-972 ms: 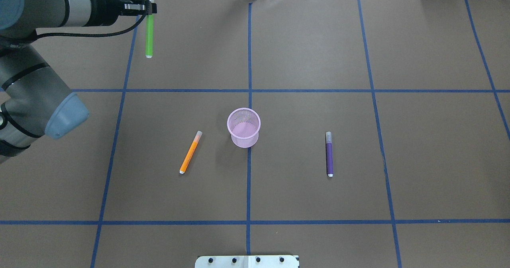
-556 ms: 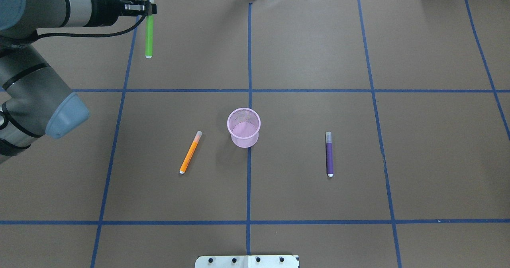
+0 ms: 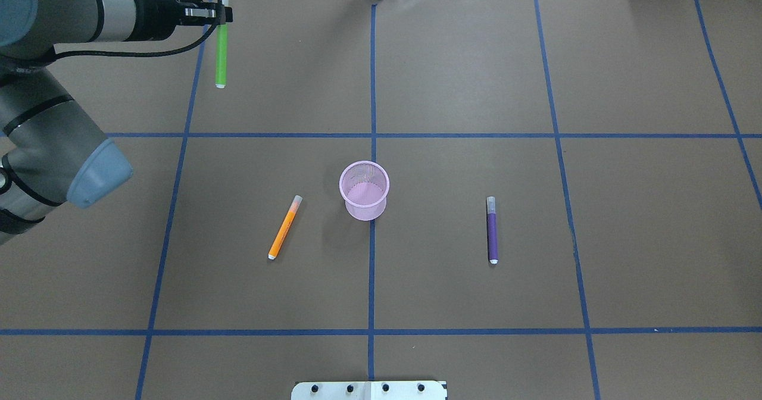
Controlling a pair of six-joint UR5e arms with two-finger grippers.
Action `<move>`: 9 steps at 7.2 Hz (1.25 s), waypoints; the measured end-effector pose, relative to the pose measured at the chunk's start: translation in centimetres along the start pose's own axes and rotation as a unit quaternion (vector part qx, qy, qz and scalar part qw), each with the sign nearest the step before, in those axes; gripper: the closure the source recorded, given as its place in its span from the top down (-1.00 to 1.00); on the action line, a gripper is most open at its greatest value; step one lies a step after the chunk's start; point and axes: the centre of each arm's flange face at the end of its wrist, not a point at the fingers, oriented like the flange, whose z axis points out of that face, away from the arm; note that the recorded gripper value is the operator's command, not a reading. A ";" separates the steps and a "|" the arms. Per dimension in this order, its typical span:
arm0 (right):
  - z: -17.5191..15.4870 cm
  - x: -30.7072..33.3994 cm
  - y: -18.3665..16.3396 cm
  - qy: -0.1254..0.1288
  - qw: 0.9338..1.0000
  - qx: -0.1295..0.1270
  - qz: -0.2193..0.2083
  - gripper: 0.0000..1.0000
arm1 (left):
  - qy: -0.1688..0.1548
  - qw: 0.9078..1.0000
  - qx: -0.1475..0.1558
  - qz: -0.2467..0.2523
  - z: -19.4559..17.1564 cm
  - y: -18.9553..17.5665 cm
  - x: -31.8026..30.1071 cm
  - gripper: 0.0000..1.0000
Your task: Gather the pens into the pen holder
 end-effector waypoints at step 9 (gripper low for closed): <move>0.8 -0.4 0.2 -0.003 1.000 -0.009 -0.002 -1.00 | 0.000 1.000 0.000 0.000 -0.1 0.1 -0.1 -1.00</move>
